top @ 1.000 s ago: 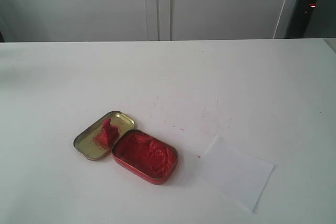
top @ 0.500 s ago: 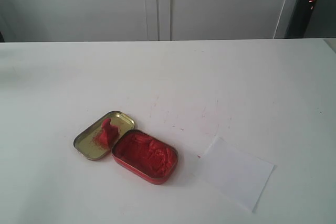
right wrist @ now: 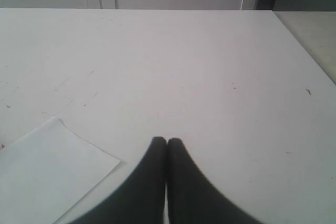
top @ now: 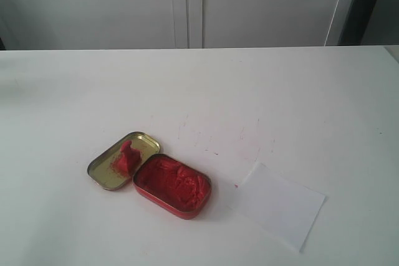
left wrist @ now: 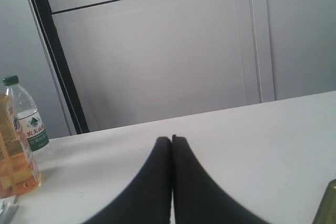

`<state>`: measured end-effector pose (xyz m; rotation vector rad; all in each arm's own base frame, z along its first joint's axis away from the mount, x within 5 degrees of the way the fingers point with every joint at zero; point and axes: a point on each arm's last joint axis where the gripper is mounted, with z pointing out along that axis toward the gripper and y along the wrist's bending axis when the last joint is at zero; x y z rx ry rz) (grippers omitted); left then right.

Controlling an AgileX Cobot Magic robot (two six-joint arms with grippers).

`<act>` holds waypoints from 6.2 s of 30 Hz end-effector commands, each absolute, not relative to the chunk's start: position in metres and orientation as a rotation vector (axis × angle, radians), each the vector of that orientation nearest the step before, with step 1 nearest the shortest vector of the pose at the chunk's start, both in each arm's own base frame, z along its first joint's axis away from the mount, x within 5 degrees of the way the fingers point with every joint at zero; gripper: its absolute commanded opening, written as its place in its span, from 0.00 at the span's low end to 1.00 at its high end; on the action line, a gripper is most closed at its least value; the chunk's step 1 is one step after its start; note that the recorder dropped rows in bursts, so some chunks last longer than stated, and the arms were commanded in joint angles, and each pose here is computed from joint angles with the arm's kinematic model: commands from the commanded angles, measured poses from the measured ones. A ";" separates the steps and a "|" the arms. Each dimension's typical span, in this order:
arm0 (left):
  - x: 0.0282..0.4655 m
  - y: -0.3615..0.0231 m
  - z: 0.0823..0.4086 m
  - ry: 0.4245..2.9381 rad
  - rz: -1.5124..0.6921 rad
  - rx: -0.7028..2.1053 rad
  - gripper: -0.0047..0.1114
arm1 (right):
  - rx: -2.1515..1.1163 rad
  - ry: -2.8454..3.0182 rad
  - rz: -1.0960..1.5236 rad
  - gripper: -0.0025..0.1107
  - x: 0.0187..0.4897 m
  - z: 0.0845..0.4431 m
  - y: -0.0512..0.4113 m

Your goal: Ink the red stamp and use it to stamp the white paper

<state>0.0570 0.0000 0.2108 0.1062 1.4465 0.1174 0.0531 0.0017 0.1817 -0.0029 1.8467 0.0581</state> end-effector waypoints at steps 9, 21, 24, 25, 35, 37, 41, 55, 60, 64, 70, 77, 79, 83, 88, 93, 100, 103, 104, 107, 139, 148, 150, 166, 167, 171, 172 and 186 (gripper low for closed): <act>0.056 0.000 0.218 1.421 0.116 0.100 0.04 | -0.007 1.833 0.054 0.02 0.053 0.182 0.002; 0.039 0.000 0.277 1.351 0.111 0.097 0.04 | -0.007 1.833 0.054 0.02 0.053 0.182 0.002; 0.031 0.000 0.299 1.286 0.105 0.087 0.04 | -0.007 1.833 0.054 0.02 0.053 0.182 0.002; 0.029 0.000 0.306 1.274 0.102 0.084 0.04 | -0.007 1.833 0.054 0.02 0.053 0.182 0.002; 0.046 -0.003 0.359 1.581 0.069 0.116 0.04 | -0.007 1.833 0.054 0.02 0.053 0.182 0.002; 0.053 -0.003 0.361 1.671 0.063 0.126 0.04 | -0.007 1.833 0.054 0.02 0.053 0.182 0.002; 0.057 -0.003 0.359 1.701 0.061 0.128 0.04 | -0.007 1.833 0.054 0.02 0.053 0.182 0.002; 0.071 -0.005 0.357 2.032 0.010 0.141 0.04 | -0.007 1.833 0.054 0.02 0.053 0.182 0.002; 0.086 -0.005 0.364 2.189 0.006 0.158 0.04 | -0.007 1.833 0.054 0.02 0.053 0.182 0.002; 0.101 -0.005 0.366 2.287 -0.002 0.166 0.04 | -0.007 1.833 0.054 0.02 0.053 0.182 0.002; 0.122 -0.005 0.359 2.452 -0.017 0.179 0.04 | -0.007 1.833 0.054 0.02 0.053 0.182 0.002; 0.148 -0.006 0.338 2.640 -0.025 0.231 0.04 | -0.007 1.833 0.054 0.02 0.053 0.182 0.002; 0.154 -0.006 0.333 2.670 -0.028 0.237 0.04 | -0.007 1.833 0.054 0.02 0.053 0.182 0.002; 0.163 -0.006 0.327 2.713 -0.033 0.239 0.04 | -0.007 1.833 0.054 0.02 0.053 0.182 0.002; 0.176 -0.006 0.322 2.831 -0.053 0.251 0.04 | -0.007 1.833 0.054 0.02 0.053 0.182 0.002; 0.194 -0.009 0.317 2.900 -0.118 0.247 0.04 | -0.007 1.833 0.054 0.02 0.053 0.182 0.002; 0.222 -0.016 0.307 2.949 -0.237 0.241 0.04 | -0.007 1.833 0.054 0.02 0.053 0.182 0.002; 0.235 -0.020 0.304 2.947 -0.306 0.273 0.04 | -0.007 1.833 0.054 0.02 0.053 0.182 0.002; 0.239 -0.022 0.302 2.950 -0.333 0.280 0.04 | -0.007 1.833 0.054 0.02 0.053 0.182 0.002; 0.250 -0.027 0.296 2.946 -0.366 0.310 0.04 | -0.007 1.833 0.054 0.02 0.053 0.182 0.002; 0.317 -0.166 0.283 2.908 -0.263 0.726 0.04 | -0.007 1.833 0.054 0.02 0.053 0.182 0.002; 0.333 -0.189 0.268 2.951 -0.198 0.811 0.04 | -0.007 1.833 0.054 0.02 0.053 0.182 0.002; 0.336 -0.191 0.263 2.960 -0.190 0.817 0.04 | -0.007 1.833 0.054 0.02 0.053 0.182 0.002; 0.349 -0.192 0.245 2.936 -0.102 0.877 0.26 | -0.007 1.833 0.054 0.02 0.053 0.182 0.002; 0.350 -0.192 0.242 2.941 -0.101 0.881 0.30 | -0.007 1.833 0.054 0.02 0.053 0.182 0.002; 0.354 -0.195 0.228 2.965 -0.094 0.886 0.36 | -0.007 1.833 0.054 0.02 0.053 0.182 0.002; 0.355 -0.195 0.227 2.960 -0.095 0.885 0.36 | -0.007 1.833 0.054 0.02 0.053 0.182 0.002; 0.362 -0.199 0.206 2.975 -0.093 0.881 0.36 | -0.007 1.833 0.054 0.02 0.053 0.182 0.002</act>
